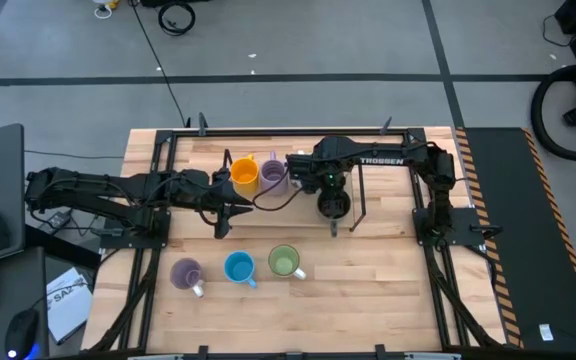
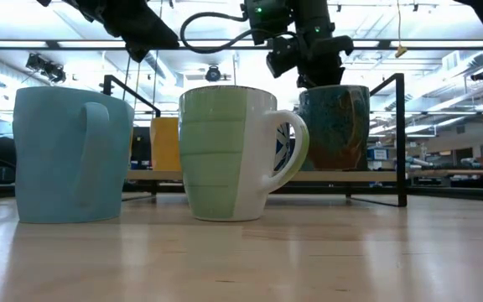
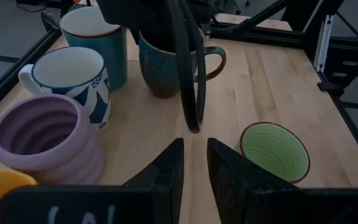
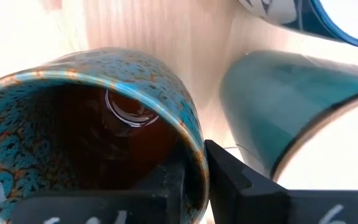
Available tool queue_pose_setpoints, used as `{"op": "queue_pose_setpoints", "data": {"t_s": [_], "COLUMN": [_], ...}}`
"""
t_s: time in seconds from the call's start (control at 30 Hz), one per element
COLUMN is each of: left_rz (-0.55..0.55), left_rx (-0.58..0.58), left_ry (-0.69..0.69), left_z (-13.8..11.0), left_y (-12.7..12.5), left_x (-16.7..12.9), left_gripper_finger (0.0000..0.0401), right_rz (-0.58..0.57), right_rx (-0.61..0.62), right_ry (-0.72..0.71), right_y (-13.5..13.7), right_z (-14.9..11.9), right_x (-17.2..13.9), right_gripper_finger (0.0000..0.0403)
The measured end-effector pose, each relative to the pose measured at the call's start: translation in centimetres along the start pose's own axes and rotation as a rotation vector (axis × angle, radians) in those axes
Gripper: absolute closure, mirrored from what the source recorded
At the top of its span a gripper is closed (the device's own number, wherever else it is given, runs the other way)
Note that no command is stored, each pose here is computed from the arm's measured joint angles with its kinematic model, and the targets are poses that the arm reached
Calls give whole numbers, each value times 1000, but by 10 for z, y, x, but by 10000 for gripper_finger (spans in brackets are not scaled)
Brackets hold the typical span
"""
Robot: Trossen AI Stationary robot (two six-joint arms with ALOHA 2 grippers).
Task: Place coffee mugs
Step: Put the blue-brown mug on the shelf
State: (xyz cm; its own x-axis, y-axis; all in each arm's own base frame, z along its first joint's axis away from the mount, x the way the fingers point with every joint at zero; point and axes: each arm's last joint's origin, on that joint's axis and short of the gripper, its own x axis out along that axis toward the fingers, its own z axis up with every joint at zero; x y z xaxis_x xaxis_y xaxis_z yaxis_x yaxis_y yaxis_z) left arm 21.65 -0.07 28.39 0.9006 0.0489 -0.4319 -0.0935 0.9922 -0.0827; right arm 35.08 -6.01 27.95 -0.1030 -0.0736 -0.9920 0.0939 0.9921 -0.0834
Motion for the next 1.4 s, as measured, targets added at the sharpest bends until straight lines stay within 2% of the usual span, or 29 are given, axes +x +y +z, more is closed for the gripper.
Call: {"op": "queue_pose_setpoints", "data": {"t_s": [0.2,0.53,0.93,1.4], "left_rz": [0,0,-2,-3], "left_rx": [0,0,-2,-2], "left_ry": [0,-1,-15,-24], "left_z": [0,0,1,2], "left_y": [0,0,0,0], "left_x": [0,0,0,0], "left_gripper_finger": [324,324,324,324], "right_rz": [-12,-16,-37,-47], "right_rx": [10,-21,-11,-12], "right_ry": [20,33,52,10], "right_y": [-5,-4,-4,4], "right_z": [-2,-3,-5,-10], "right_x": [0,0,0,-13], "right_gripper_finger": [327,315,258,256]}}
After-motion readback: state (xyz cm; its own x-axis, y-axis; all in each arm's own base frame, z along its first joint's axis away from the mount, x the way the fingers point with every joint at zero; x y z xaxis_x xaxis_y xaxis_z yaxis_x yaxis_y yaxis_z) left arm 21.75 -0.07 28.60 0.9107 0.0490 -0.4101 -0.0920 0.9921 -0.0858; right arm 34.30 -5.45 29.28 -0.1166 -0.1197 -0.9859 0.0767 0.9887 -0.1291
